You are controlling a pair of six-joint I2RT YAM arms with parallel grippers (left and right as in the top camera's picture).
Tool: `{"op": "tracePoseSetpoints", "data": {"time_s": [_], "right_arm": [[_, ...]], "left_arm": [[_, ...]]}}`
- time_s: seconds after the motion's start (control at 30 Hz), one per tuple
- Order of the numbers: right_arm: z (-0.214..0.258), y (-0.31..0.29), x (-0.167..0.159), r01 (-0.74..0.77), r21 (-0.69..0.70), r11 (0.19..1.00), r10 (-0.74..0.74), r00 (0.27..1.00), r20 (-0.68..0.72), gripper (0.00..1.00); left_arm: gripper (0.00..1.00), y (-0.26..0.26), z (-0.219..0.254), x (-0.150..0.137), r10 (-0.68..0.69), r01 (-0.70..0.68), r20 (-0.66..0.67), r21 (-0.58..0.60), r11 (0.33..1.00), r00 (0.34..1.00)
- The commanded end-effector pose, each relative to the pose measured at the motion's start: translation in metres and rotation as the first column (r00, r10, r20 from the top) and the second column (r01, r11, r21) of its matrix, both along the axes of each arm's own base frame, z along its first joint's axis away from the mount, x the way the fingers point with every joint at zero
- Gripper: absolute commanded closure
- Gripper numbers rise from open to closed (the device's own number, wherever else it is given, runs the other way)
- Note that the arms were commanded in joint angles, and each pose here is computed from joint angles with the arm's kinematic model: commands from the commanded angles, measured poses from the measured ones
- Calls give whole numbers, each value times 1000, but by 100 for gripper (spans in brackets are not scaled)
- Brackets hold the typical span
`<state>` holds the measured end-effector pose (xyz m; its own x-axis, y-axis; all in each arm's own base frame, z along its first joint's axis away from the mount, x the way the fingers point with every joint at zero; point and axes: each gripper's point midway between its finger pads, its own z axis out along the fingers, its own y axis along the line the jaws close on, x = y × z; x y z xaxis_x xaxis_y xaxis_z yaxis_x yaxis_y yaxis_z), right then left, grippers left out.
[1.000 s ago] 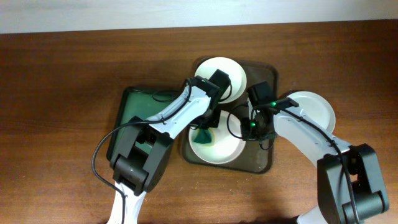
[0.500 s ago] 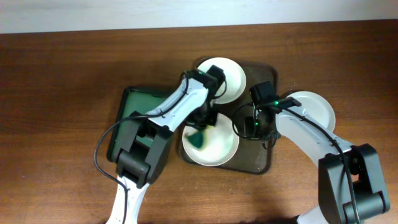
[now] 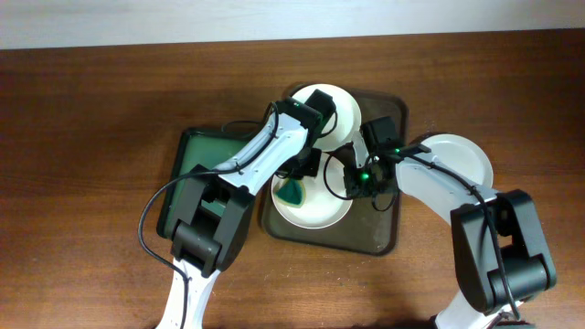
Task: Clean dirty plates on tray and stack at the side
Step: 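Scrub the held plate with the sponge in the left gripper, then move the cleaned plate to the table right of the tray with right gripper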
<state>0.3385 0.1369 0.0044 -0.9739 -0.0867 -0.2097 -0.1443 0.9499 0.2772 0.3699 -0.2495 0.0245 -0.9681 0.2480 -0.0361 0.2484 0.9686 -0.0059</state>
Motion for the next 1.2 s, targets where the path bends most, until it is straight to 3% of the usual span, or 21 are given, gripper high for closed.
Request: {"op": "tracePoseSetpoints", "data": {"time_s": [0.0, 0.1, 0.13, 0.2, 0.27, 0.37, 0.47, 0.5, 0.63, 0.7, 0.77, 0.9, 0.93, 1.0, 1.03, 1.17], "right_arm": [[-20, -12, -17, 45, -65, 997, -51, 995, -86, 96], [-21, -15, -22, 68, -81, 994, -77, 991, -110, 96], [-22, -18, -23, 90, -99, 991, -102, 988, -116, 96], [-22, -19, -25, 89, -102, 991, -102, 987, -123, 96], [-22, -19, -25, 89, -102, 991, -102, 987, -123, 96], [-22, -20, -28, 88, -107, 990, -102, 986, -135, 96], [-18, -20, -27, 84, -108, 991, -98, 986, -135, 96], [-5, -20, -24, 81, -108, 991, -93, 989, -117, 96], [84, -59, -8, 169, -249, 954, -133, 979, 154, 96], [134, -99, -7, 338, -329, 882, -226, 915, 334, 96], [177, -155, -11, 525, -350, 776, -330, 811, 484, 96], [187, -255, -24, 748, -385, 541, -517, 657, 550, 96], [182, -262, -22, 709, -427, 562, -482, 700, 528, 96], [199, -295, -30, 771, -524, 363, -460, 637, 619, 96], [205, -302, -32, 785, -537, 308, -449, 618, 645, 96], [222, -301, -35, 768, -589, 252, -379, 638, 670, 96]], "left_arm": [[94, -79, 5, -23, -91, 33, -126, -403, 915, 988], [94, -85, -2, -31, -113, 62, -114, -379, 923, 987], [100, -67, -7, -26, -84, 50, -102, -303, 952, 991], [100, -7, -16, -14, -16, 14, -63, -41, 999, 998], [100, 51, -13, -10, 25, -17, -35, 211, 977, 999], [100, 85, -5, -5, 30, -27, -4, 353, 935, 1000], [100, 85, 24, -3, 37, -37, 6, 337, 941, 999], [100, 86, 57, -2, 41, -53, 46, 312, 949, 998], [100, 120, 180, -2, 166, -193, 274, 73, 979, 947], [98, 169, 215, -6, 273, -299, 329, 30, 954, 904], [100, 205, 208, -15, 298, -308, 241, 5, 951, 924], [100, 244, 136, -23, 416, -411, 81, -62, 909, 906], [100, 247, 109, -29, 435, -431, 36, -85, 898, 900], [100, 253, 77, -38, 441, -440, 6, -73, 895, 897], [100, 253, 71, -40, 443, -441, 4, -73, 894, 897], [98, 253, 67, -35, 443, -440, 23, -82, 894, 896]]}}
